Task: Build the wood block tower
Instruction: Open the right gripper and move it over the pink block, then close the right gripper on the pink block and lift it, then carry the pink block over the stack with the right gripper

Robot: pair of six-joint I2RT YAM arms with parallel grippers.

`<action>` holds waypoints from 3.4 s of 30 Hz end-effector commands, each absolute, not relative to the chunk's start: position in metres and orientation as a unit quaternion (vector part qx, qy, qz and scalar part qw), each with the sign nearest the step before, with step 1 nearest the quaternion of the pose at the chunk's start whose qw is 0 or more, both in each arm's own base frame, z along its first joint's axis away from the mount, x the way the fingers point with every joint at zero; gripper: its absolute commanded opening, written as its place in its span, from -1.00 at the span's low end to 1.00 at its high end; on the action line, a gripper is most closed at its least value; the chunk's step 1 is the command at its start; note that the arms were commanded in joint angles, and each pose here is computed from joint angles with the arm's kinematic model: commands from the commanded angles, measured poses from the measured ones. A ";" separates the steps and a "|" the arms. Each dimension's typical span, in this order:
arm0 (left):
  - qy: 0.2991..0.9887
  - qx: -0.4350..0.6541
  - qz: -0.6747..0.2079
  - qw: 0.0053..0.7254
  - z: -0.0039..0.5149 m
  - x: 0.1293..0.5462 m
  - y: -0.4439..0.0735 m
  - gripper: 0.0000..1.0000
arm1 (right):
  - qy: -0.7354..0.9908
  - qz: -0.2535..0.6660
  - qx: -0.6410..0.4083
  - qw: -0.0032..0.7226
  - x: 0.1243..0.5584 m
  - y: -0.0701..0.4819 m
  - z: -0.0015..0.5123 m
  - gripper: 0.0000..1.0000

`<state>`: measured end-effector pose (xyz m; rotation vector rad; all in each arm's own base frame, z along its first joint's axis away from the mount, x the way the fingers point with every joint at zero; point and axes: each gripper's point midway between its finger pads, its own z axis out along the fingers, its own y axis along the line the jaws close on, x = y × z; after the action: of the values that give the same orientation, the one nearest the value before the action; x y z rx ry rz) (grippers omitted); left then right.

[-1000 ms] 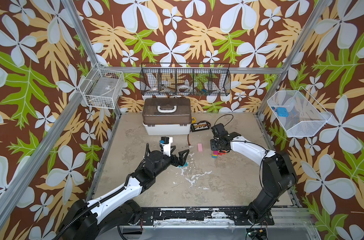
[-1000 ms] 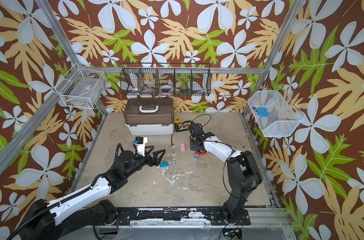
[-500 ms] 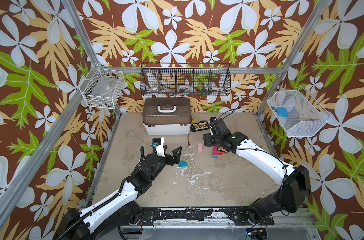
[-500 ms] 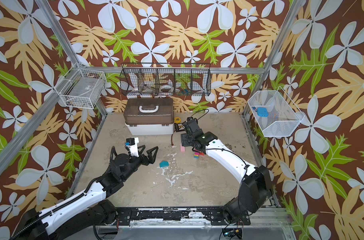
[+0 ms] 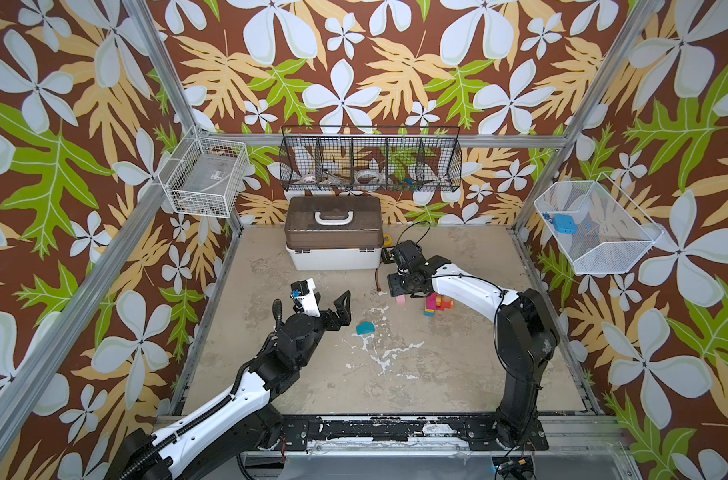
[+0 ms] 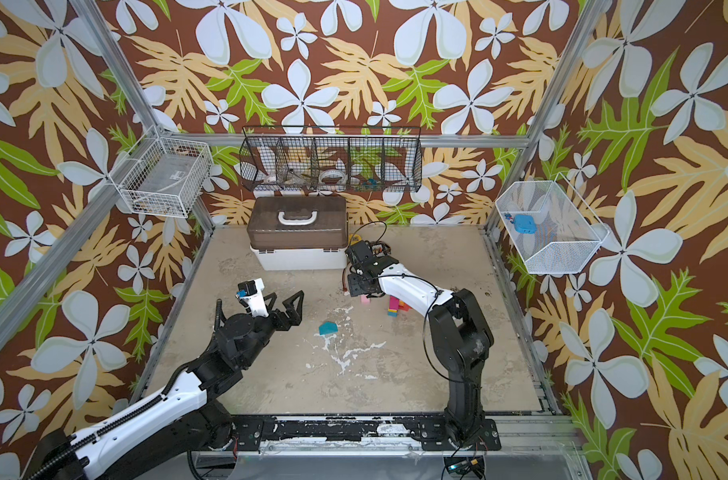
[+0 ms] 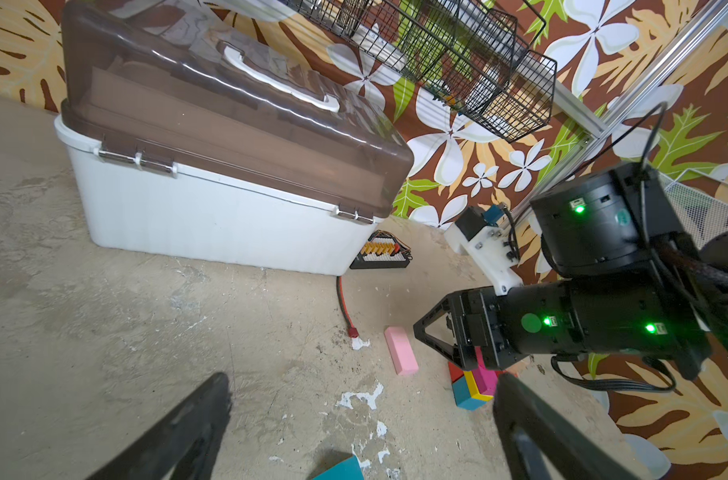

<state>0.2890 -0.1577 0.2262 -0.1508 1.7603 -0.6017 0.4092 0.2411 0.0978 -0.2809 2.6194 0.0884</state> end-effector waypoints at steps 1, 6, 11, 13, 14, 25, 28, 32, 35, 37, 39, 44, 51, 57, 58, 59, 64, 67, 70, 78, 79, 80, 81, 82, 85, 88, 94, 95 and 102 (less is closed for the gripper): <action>0.752 -0.072 -0.260 0.601 0.232 0.292 -0.157 1.00 | 0.966 0.027 -0.108 0.234 0.408 0.242 0.086 0.31; 0.755 -0.071 -0.260 0.597 0.231 0.293 -0.159 0.99 | 0.971 0.011 -0.110 0.214 0.410 0.240 0.065 0.17; 0.755 -0.071 -0.260 0.598 0.231 0.292 -0.159 1.00 | 0.974 0.007 -0.110 0.197 0.412 0.239 0.049 0.15; 0.755 -0.072 -0.258 0.598 0.232 0.293 -0.158 0.99 | 0.975 0.007 -0.109 0.192 0.413 0.239 0.044 0.15; 0.755 -0.073 -0.259 0.598 0.232 0.292 -0.158 0.99 | 0.976 0.006 -0.108 0.190 0.413 0.238 0.042 0.15; 0.755 -0.071 -0.261 0.597 0.231 0.293 -0.159 0.99 | 0.978 0.009 -0.112 0.173 0.415 0.240 0.028 0.00; 0.755 -0.071 -0.260 0.597 0.232 0.293 -0.159 1.00 | 0.978 0.011 -0.113 0.173 0.414 0.240 0.027 -0.05; 0.756 -0.071 -0.261 0.596 0.231 0.293 -0.160 1.00 | 0.979 0.009 -0.114 0.170 0.415 0.240 0.025 -0.09; 0.756 -0.072 -0.260 0.597 0.232 0.293 -0.159 1.00 | 0.979 0.008 -0.116 0.168 0.417 0.241 0.022 -0.09; 0.755 -0.071 -0.261 0.597 0.231 0.293 -0.159 1.00 | 0.979 0.004 -0.115 0.166 0.419 0.239 0.020 -0.09; 0.756 -0.070 -0.261 0.596 0.231 0.293 -0.160 1.00 | 0.980 0.003 -0.116 0.162 0.420 0.239 0.017 -0.12; 0.756 -0.071 -0.261 0.596 0.232 0.293 -0.160 0.99 | 0.979 0.009 -0.120 0.162 0.420 0.240 0.018 -0.33; 0.756 -0.071 -0.260 0.597 0.232 0.293 -0.159 1.00 | 0.974 0.035 -0.140 0.174 0.416 0.249 0.036 -0.64; 0.758 -0.074 -0.245 0.600 0.229 0.294 -0.155 1.00 | 0.956 0.082 -0.164 0.227 0.412 0.259 0.092 -0.69; 0.758 -0.073 -0.242 0.602 0.230 0.294 -0.154 1.00 | 0.952 0.088 -0.167 0.240 0.411 0.259 0.105 -0.71; 0.758 -0.073 -0.241 0.602 0.230 0.294 -0.153 0.99 | 0.948 0.091 -0.171 0.251 0.411 0.260 0.117 -0.72; 0.752 -0.078 -0.234 0.611 0.232 0.293 -0.148 1.00 | 0.920 0.116 -0.198 0.319 0.402 0.263 0.189 -0.91; 0.750 -0.076 -0.236 0.613 0.232 0.293 -0.149 1.00 | 0.895 0.119 -0.220 0.370 0.399 0.259 0.231 -1.00; 0.751 -0.073 -0.233 0.614 0.233 0.294 -0.149 0.99 | 0.865 0.121 -0.254 0.416 0.393 0.257 0.266 -1.00; 0.748 -0.069 -0.233 0.618 0.236 0.293 -0.149 0.99 | 0.698 0.218 -0.542 0.413 0.309 0.295 0.277 -1.00; 0.747 -0.067 -0.236 0.619 0.237 0.292 -0.149 1.00 | 0.683 0.213 -0.569 0.406 0.302 0.294 0.270 -1.00; 0.744 -0.067 -0.238 0.621 0.238 0.291 -0.149 1.00 | 0.680 0.198 -0.580 0.403 0.302 0.290 0.264 -1.00; 0.742 -0.067 -0.239 0.623 0.238 0.290 -0.148 1.00 | 0.683 0.181 -0.585 0.398 0.306 0.286 0.257 -1.00; 0.740 -0.066 -0.239 0.625 0.239 0.289 -0.147 1.00 | 0.689 0.164 -0.589 0.390 0.311 0.280 0.251 -1.00; 0.738 -0.064 -0.241 0.626 0.239 0.288 -0.147 1.00 | 0.696 0.138 -0.610 0.352 0.321 0.259 0.232 -1.00; 0.737 -0.063 -0.244 0.627 0.240 0.287 -0.148 0.99 | 0.705 0.135 -0.625 0.307 0.325 0.235 0.219 -1.00; 0.736 -0.060 -0.248 0.627 0.241 0.287 -0.149 1.00 | 0.720 0.126 -0.645 0.224 0.323 0.199 0.191 -1.00; 0.736 -0.058 -0.249 0.626 0.241 0.287 -0.150 0.99 | 0.718 0.123 -0.648 0.223 0.324 0.198 0.190 -1.00; 0.739 -0.055 -0.251 0.622 0.238 0.288 -0.153 0.99 | 0.747 0.061 -0.635 0.184 0.344 0.169 0.166 -1.00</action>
<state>0.2873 -0.1512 0.2325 -0.1366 1.7213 -0.5674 0.3421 0.1843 0.1708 -1.7653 2.0697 0.2415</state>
